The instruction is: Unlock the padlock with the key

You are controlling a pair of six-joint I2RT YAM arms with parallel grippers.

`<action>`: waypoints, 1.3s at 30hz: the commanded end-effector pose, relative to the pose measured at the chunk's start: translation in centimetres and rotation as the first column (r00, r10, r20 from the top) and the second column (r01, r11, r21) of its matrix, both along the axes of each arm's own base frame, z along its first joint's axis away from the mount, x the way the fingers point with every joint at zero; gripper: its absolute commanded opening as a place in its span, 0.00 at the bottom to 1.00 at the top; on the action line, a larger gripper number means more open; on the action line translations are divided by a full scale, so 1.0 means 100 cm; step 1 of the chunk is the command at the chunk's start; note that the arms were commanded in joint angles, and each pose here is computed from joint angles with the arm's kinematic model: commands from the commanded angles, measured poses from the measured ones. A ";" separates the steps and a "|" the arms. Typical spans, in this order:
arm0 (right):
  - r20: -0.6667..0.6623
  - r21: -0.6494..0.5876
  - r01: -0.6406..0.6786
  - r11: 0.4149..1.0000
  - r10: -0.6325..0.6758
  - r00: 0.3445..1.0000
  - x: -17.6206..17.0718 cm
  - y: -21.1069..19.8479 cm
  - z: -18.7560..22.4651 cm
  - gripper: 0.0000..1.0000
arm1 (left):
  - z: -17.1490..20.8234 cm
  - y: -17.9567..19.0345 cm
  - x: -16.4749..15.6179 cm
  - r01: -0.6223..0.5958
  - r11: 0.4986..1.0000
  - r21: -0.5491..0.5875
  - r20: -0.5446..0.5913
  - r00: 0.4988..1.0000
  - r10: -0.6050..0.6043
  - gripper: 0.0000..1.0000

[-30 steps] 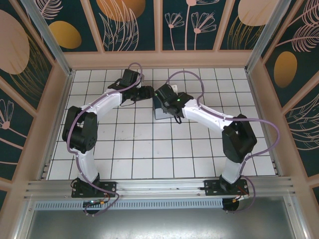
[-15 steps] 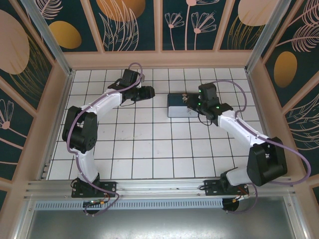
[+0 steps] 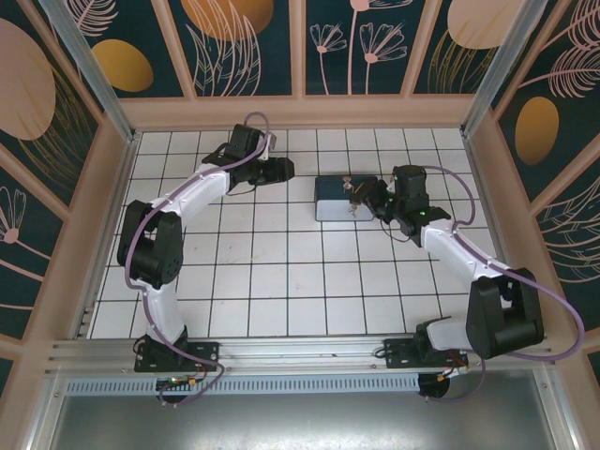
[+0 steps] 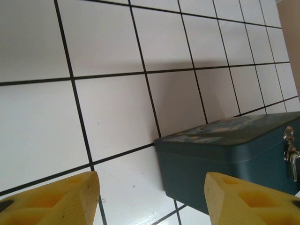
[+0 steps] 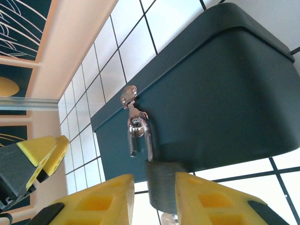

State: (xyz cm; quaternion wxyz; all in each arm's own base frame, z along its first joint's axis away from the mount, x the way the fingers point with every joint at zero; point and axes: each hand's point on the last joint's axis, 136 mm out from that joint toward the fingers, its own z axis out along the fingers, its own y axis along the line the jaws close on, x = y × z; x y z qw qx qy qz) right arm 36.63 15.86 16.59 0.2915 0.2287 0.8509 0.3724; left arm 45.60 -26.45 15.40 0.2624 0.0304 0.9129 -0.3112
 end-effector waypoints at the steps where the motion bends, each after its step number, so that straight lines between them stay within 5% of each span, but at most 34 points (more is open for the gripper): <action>1: 0.047 0.008 0.000 1.000 -0.001 0.999 0.000 -0.001 0.015 0.29 | 0.015 -0.003 -0.002 0.029 1.000 0.002 0.031 0.999 -0.029 0.61; 10: 0.017 -0.072 -0.003 0.997 0.004 1.000 -0.015 -0.006 0.014 0.42 | 0.019 -0.025 -0.013 0.109 0.994 0.028 0.056 0.992 -0.110 0.61; 18: 0.064 0.021 -0.014 1.000 0.013 0.998 -0.021 0.001 0.005 0.46 | 0.016 -0.049 -0.004 0.151 0.987 0.060 0.100 0.983 -0.156 0.64; 30: 0.097 0.088 -0.062 0.994 0.053 0.994 0.000 0.019 0.001 0.44 | 0.011 -0.094 0.014 0.241 0.969 -0.049 0.226 0.948 -0.224 0.65; 39: 0.110 0.130 -0.075 0.989 0.061 0.992 -0.001 0.022 0.006 0.30 | 0.016 -0.127 0.010 0.351 0.925 -0.146 0.277 0.912 -0.302 0.63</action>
